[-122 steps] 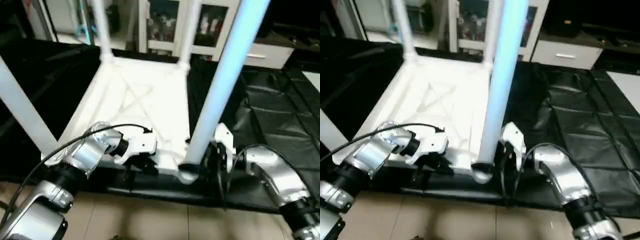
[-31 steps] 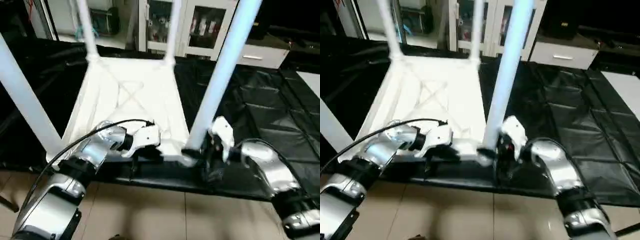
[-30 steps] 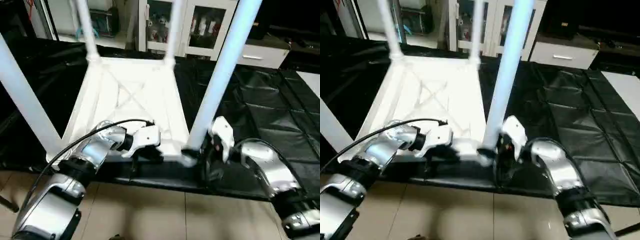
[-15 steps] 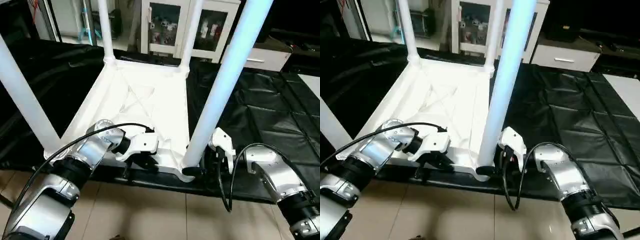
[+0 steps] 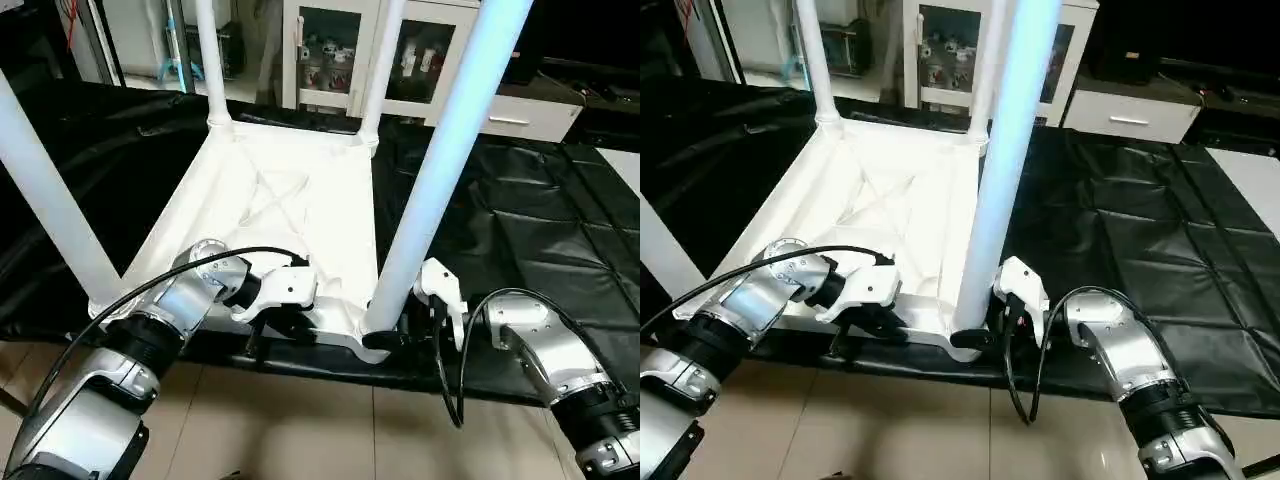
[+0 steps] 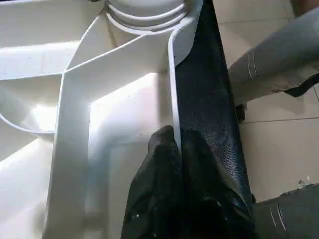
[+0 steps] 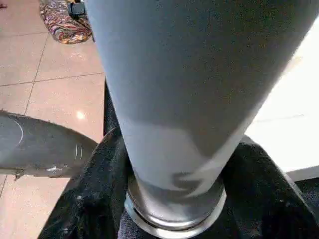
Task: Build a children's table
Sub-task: Rotate leg to tighten
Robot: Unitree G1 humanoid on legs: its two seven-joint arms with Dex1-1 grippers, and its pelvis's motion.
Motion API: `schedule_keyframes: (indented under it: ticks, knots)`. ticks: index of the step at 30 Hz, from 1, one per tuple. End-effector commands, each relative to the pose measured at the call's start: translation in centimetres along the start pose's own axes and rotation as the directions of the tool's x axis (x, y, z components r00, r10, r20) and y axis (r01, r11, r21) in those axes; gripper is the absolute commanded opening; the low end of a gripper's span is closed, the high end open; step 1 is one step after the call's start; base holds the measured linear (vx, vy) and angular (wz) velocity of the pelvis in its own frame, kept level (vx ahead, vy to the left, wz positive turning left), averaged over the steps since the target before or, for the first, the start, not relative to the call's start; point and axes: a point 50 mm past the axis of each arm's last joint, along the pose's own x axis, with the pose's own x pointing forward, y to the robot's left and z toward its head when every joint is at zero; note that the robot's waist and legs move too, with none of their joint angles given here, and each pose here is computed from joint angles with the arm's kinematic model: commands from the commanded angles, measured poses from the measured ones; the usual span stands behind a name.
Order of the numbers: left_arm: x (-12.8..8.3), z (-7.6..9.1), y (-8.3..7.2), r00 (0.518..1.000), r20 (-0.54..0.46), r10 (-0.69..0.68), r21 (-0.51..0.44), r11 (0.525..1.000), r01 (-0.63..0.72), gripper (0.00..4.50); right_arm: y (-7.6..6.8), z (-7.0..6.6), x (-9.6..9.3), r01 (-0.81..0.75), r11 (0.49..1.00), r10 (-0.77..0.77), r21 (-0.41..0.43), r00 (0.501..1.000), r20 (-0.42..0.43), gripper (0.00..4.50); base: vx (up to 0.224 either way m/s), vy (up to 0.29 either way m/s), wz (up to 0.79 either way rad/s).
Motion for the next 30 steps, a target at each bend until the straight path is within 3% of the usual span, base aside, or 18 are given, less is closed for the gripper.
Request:
schedule_keyframes:
  ticks: [1, 10, 15, 16, 17, 18, 20, 25, 27, 28, 29, 30]
  knots:
    - [2.7, -1.9, -2.0, 0.985, -0.116, -0.128, -0.031, 0.992, 0.125, 0.00, 0.3, -0.1, 0.3, -0.045, 0.999, 0.045, 0.009, 0.999, -0.014, 2.30, 0.000, 0.000, 0.00]
    - [3.0, -1.5, -1.5, 0.991, -0.103, -0.082, -0.017, 0.997, 0.080, 0.00, 0.1, -0.2, 0.2, -0.035, 0.999, 0.036, 0.013, 0.999, -0.035, 2.10, 0.000, 0.000, 0.00]
    - [3.3, -1.3, -1.3, 0.998, -0.063, -0.022, -0.018, 1.000, 0.021, 0.00, -0.6, -0.4, 0.7, 0.087, 0.995, -0.086, 0.042, 0.996, -0.021, 2.08, 0.000, 0.000, 0.00]
    - [3.3, -1.0, -0.8, 0.999, -0.009, 0.042, -0.040, 0.998, -0.042, 0.00, -0.9, -0.9, 1.3, 0.162, 0.981, -0.162, 0.105, 0.987, -0.009, 2.07, 0.000, 0.000, 0.00]
    - [3.3, -0.9, -0.7, 0.999, -0.002, 0.050, -0.044, 0.998, -0.050, 0.00, -1.0, -1.0, 1.3, 0.172, 0.979, -0.172, 0.113, 0.985, -0.009, 2.07, 0.000, 0.000, 0.00]
    - [3.4, -0.5, -0.1, 0.994, 0.038, 0.105, -0.066, 0.993, -0.102, 0.00, -1.1, -1.4, 1.9, 0.232, 0.958, -0.234, 0.168, 0.972, -0.010, 2.07, 0.000, 0.000, 0.00]
    - [3.5, -0.2, 0.5, 0.986, 0.064, 0.151, -0.086, 0.986, -0.146, 0.00, -1.1, -1.6, 2.4, 0.274, 0.941, -0.277, 0.199, 0.961, -0.011, 2.06, -0.054, 0.013, -0.09]
    - [3.7, 0.4, 1.8, 0.956, 0.060, 0.287, -0.123, 0.953, -0.278, 0.00, -1.3, -1.6, 4.7, 0.378, 0.895, -0.384, 0.238, 0.923, -0.022, 2.05, -0.033, 0.029, -0.14]
    - [3.8, 0.7, 2.4, 0.937, 0.060, 0.343, -0.143, 0.932, -0.332, 0.00, -1.6, -1.5, 5.9, 0.457, 0.853, -0.460, 0.250, 0.886, -0.052, 2.05, 0.000, 0.000, 0.00]
    - [3.7, 1.0, 2.9, 0.921, 0.054, 0.386, -0.164, 0.913, -0.373, 0.00, -2.0, -1.5, 6.8, 0.546, 0.798, -0.540, 0.255, 0.836, -0.101, 2.05, 0.000, 0.000, 0.00]
    - [3.7, 1.0, 3.0, 0.917, 0.051, 0.395, -0.166, 0.909, -0.382, 0.00, -2.1, -1.5, 6.9, 0.562, 0.787, -0.554, 0.256, 0.825, -0.107, 2.05, 0.000, 0.000, 0.00]
    - [3.6, 1.0, 3.3, 0.901, 0.038, 0.431, -0.175, 0.891, -0.419, 0.00, -2.5, -1.5, 7.2, 0.620, 0.740, -0.609, 0.260, 0.782, -0.130, 2.04, 0.000, 0.000, 0.00]
